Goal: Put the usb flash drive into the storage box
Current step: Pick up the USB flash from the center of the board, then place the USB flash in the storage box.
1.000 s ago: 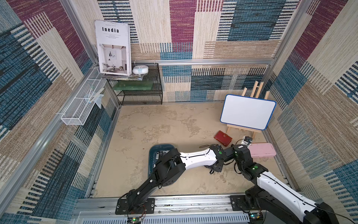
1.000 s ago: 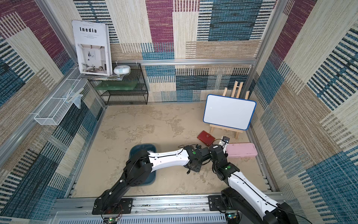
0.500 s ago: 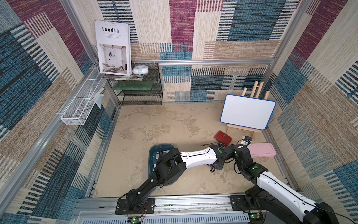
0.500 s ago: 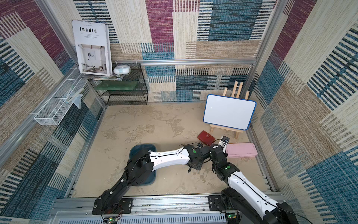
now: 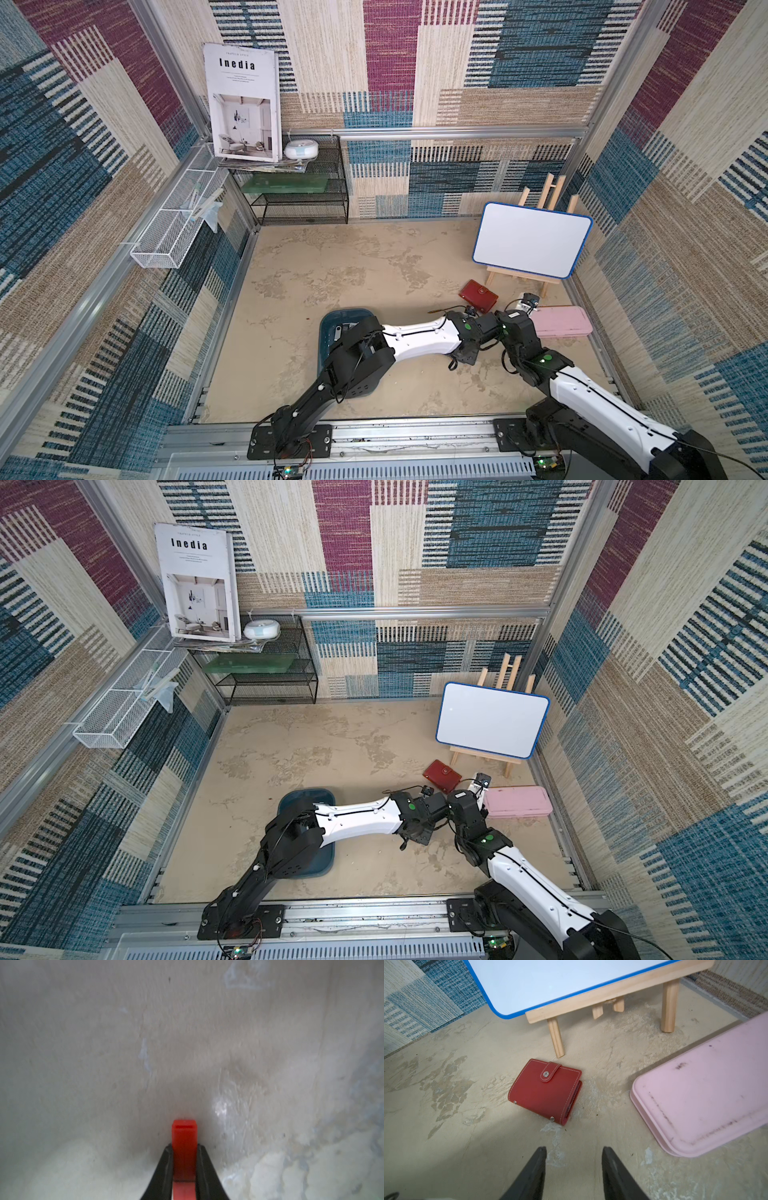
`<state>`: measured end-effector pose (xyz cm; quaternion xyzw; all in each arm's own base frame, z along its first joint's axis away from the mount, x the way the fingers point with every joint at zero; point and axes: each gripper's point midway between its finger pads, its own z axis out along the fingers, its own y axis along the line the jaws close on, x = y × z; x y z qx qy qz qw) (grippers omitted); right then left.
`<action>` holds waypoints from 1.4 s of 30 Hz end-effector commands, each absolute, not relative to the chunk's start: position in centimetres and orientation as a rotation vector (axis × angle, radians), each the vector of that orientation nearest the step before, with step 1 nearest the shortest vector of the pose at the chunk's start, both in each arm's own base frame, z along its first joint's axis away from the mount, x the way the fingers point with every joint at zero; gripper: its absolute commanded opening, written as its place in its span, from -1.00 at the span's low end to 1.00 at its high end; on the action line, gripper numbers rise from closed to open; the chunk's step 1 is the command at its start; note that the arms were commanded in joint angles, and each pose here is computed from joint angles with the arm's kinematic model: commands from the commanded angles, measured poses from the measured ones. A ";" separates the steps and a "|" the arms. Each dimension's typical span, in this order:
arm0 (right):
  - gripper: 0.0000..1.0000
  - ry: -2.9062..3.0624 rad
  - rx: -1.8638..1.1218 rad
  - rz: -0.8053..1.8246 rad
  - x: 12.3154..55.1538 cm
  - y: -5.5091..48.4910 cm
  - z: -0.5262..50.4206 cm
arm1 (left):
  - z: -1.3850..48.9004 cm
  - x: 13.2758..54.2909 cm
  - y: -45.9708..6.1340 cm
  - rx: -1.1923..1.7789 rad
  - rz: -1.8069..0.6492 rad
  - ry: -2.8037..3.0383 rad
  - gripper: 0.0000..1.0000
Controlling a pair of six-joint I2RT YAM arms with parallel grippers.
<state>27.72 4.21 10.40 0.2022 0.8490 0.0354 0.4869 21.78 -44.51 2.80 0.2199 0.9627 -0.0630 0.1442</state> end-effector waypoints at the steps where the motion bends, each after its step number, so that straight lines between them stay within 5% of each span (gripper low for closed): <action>1: -0.03 2.079 0.489 0.073 27.5 4.1 10.1 | 5.5 21.8 -43.9 0.622 -0.219 2.738 -0.85; 14: -0.02 2.086 0.479 0.077 27.6 4.3 9.9 | 14.4 20.3 -32.3 0.385 -0.238 2.602 -0.85; 25: -0.01 2.092 0.475 0.076 27.7 4.4 9.8 | 13.1 18.8 -18.1 -0.009 -0.352 2.614 -0.74; 42: 0.01 2.102 0.473 0.069 27.8 4.5 9.5 | 5.6 19.3 -18.8 -0.095 -0.371 2.777 -0.75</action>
